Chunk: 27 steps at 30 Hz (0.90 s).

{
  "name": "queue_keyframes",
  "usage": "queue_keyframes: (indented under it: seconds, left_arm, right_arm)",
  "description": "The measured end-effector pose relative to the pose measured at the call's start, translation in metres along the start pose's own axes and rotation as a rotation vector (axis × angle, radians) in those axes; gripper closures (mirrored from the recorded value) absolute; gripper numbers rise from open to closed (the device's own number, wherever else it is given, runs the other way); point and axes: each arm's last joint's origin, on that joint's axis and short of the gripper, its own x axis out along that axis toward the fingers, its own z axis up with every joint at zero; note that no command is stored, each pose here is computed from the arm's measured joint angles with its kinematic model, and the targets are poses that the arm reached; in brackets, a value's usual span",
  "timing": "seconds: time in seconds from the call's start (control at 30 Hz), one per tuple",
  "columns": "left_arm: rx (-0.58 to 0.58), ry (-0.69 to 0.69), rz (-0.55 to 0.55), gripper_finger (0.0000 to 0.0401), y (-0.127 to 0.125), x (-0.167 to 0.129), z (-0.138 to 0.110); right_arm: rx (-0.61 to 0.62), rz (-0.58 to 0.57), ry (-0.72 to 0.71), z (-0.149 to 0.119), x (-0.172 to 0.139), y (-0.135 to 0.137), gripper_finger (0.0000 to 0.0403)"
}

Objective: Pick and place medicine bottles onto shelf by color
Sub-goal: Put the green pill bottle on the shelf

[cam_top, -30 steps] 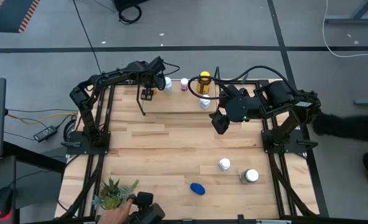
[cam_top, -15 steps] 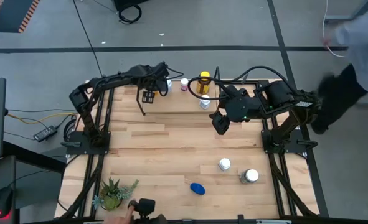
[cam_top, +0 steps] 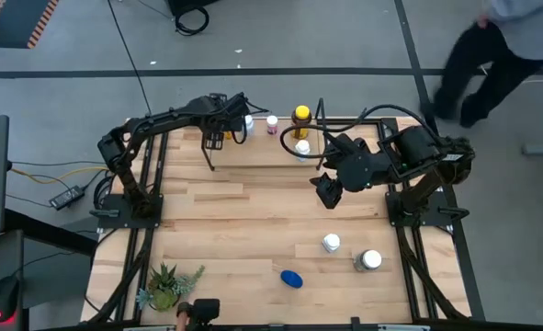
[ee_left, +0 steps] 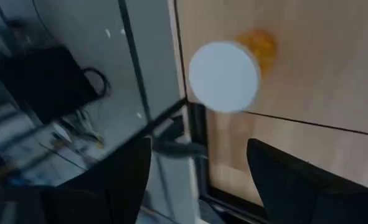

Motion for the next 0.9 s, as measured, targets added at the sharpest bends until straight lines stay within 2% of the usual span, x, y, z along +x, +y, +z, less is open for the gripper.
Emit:
queue_keyframes:
  seconds: [0.17, 0.33, 0.5, 0.6, 0.67, 0.9]
  left_arm:
    - [-0.242, -0.057, -0.039, 0.0129, 0.010, -0.042, 0.003]
    - [-0.425, -0.251, -0.154, 0.0132, 0.013, -0.101, 0.014]
    - [-0.590, -0.467, -0.271, 0.0145, 0.003, -0.165, 0.025]
    - [-0.658, -0.540, -0.333, 0.0155, -0.014, -0.194, 0.029]
    - [-0.662, -0.550, -0.371, 0.0162, -0.031, -0.207, 0.032]
    - [-0.622, -0.532, -0.477, 0.0186, -0.111, -0.225, 0.026]
  right_arm:
    - [-0.008, -0.006, -0.008, 0.000, 0.000, 0.000, 0.0119]
    - [-0.044, 0.042, 0.052, -0.002, 0.000, 0.001, 0.0119]
    - [-0.092, 0.103, 0.119, -0.014, -0.004, 0.010, 0.0119]
    - [-0.097, 0.101, 0.174, -0.031, 0.000, 0.020, 0.0119]
    - [-0.085, 0.106, 0.236, -0.047, 0.003, 0.027, 0.0119]
    - [-0.065, 0.013, 0.460, -0.114, 0.045, 0.046, 0.0119]
